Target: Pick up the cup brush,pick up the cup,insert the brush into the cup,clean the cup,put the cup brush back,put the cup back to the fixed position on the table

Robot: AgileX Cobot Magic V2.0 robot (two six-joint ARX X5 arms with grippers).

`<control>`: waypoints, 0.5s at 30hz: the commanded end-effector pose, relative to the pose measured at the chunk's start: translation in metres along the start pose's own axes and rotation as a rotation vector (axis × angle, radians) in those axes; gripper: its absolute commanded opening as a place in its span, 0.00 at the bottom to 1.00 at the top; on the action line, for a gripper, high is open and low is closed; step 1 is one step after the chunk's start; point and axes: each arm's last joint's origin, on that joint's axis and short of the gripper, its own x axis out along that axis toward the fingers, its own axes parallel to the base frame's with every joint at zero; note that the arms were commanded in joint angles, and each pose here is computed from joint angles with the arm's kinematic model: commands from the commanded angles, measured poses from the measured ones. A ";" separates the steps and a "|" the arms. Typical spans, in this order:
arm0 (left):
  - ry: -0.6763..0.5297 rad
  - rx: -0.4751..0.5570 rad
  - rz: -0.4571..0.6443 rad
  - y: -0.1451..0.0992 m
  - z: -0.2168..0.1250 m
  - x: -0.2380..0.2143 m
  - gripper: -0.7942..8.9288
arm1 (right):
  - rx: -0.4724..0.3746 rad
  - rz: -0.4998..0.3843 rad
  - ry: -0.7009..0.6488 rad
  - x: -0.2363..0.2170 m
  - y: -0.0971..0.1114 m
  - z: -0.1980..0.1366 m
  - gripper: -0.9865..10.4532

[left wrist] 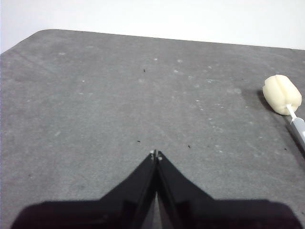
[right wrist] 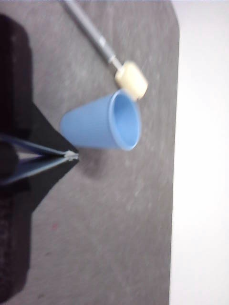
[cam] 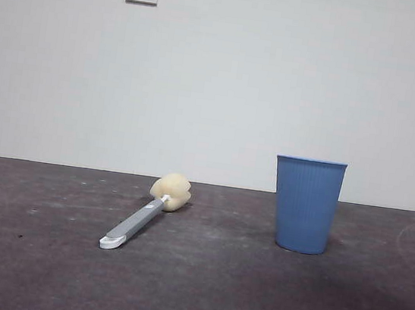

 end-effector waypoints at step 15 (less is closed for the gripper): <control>0.009 -0.004 0.002 0.001 -0.004 0.001 0.08 | 0.040 -0.015 0.011 0.005 -0.001 -0.038 0.09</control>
